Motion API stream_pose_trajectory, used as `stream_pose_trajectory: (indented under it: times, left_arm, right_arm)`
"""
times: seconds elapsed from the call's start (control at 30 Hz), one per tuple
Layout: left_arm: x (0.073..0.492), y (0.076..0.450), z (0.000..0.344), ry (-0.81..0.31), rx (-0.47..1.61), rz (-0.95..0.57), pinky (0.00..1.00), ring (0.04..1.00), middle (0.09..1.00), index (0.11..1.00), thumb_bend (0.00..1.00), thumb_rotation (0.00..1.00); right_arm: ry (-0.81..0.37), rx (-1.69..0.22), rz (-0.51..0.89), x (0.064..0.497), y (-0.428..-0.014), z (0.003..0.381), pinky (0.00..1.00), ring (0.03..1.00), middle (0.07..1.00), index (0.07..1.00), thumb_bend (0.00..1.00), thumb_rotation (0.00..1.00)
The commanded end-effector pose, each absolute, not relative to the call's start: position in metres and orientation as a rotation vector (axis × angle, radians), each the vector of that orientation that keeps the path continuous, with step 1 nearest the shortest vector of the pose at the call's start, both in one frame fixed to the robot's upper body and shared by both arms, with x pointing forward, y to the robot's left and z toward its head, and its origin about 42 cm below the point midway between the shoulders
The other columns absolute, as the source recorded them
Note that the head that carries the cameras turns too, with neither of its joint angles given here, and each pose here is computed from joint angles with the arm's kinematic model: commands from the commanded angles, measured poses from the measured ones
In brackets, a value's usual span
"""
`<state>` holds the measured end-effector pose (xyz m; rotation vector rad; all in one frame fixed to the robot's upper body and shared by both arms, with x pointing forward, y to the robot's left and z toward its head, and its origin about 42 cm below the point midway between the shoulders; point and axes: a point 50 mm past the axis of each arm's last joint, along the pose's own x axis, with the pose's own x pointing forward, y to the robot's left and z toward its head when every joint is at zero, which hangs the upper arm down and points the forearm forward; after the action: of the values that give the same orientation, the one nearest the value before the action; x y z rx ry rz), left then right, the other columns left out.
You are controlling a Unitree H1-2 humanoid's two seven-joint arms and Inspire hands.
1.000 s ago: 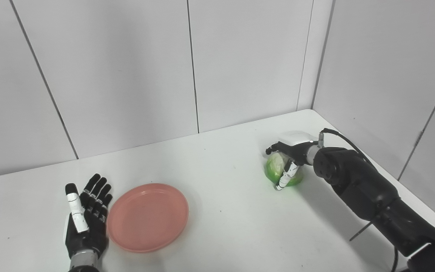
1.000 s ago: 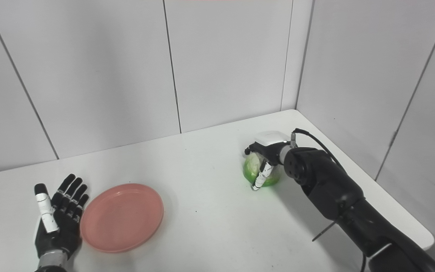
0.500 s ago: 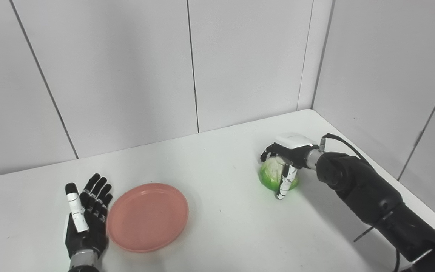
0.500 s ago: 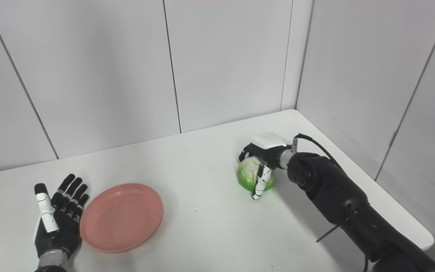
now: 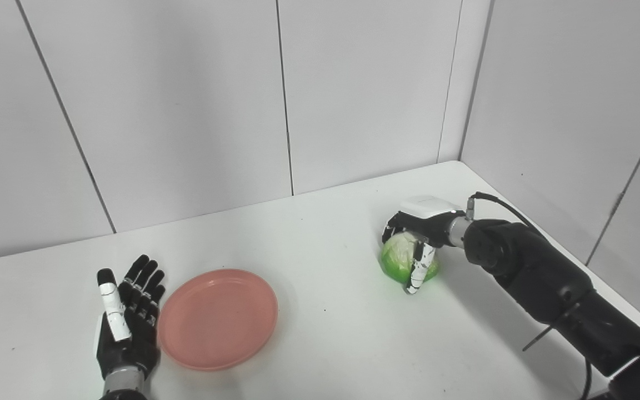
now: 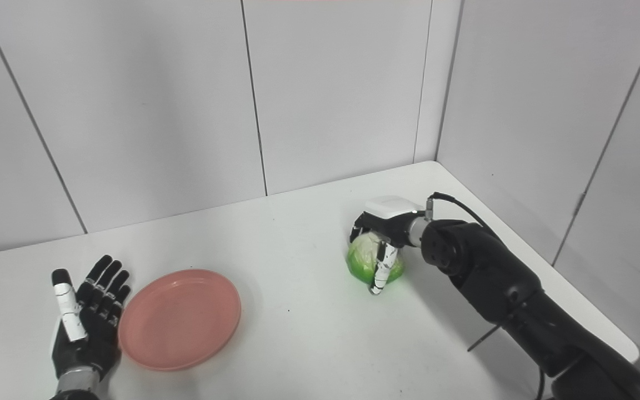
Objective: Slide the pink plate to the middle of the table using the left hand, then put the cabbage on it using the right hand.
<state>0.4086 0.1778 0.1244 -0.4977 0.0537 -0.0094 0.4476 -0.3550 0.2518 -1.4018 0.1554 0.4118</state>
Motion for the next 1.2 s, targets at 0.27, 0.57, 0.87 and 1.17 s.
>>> stream_pose_trajectory:
  times: [0.27,0.57,0.87,1.17]
  left_arm:
    - [0.392,0.162,0.098,0.182,-0.506,0.022,0.91,0.873,0.847,0.767,0.92,0.91]
    - [0.387,0.141,0.097,0.192,-0.521,0.022,0.87,0.848,0.827,0.743,0.89,0.90]
    - [0.386,0.119,0.091,0.203,-0.492,0.031,0.90,0.844,0.821,0.737,0.89,0.91]
    - [0.387,0.098,0.084,0.206,-0.538,0.024,0.91,0.872,0.846,0.734,0.86,0.90]
  right_arm:
    - [-0.146,-1.382,0.470,0.443,-0.313,0.326,0.36,0.432,0.507,0.618,0.54,0.00]
    - [-0.331,-1.378,0.533,0.443,-0.273,0.357,0.36,0.404,0.482,0.550,0.52,0.00]
    - [-0.433,-1.357,0.623,0.454,-0.231,0.365,0.37,0.398,0.487,0.552,0.51,0.00]
    - [-0.495,-1.312,0.683,0.469,-0.192,0.342,0.35,0.396,0.485,0.550,0.51,0.00]
